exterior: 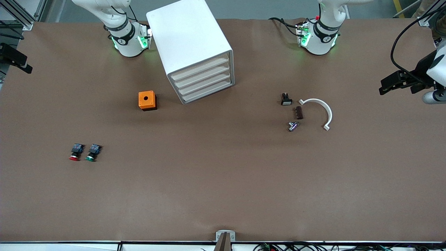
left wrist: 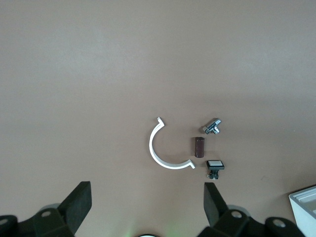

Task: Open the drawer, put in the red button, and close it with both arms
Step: 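Move the left gripper from rest toward the white cabinet, then reach the left gripper to the front of a cabinet drawer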

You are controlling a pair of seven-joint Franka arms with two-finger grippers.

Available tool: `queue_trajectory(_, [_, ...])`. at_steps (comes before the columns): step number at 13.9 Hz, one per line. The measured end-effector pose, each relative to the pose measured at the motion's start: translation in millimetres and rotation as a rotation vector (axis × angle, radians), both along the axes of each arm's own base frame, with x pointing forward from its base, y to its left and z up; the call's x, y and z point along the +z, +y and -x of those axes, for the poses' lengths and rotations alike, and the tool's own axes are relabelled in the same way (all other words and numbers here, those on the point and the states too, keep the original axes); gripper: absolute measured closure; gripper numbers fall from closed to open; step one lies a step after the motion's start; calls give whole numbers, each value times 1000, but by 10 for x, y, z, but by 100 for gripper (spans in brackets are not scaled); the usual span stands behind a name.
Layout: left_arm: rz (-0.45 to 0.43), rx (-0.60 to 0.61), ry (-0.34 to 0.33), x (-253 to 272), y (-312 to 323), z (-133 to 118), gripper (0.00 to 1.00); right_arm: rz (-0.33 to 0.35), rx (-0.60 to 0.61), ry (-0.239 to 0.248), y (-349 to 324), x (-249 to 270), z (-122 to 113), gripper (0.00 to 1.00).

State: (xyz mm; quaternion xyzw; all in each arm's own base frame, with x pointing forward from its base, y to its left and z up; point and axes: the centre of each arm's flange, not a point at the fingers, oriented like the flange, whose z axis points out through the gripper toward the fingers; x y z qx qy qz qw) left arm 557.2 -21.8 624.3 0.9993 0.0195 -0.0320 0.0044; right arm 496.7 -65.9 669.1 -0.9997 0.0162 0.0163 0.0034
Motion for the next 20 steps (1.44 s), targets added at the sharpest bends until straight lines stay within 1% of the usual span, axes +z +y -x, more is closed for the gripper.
queue_trajectory(4, [0, 3, 13, -69, 0, -31, 0, 0, 0, 2, 0, -1, 2, 0])
queue_trajectory(10, [1, -15, 65, -358, -109, -156, 0, -1, 0, 5, 1, -5, 5, 0])
queue_trajectory(14, [27, -73, 129, -707, -537, -254, 0, -1, 0, 5, -1, -6, 6, 0])
queue_trajectory(17, [50, -87, 173, -941, -719, -310, 0, -1, -1, 5, -2, -7, 6, 0])
queue_trajectory(20, [85, -102, 237, -1286, -943, -377, 0, -1, 0, 5, -2, -7, 5, 0])
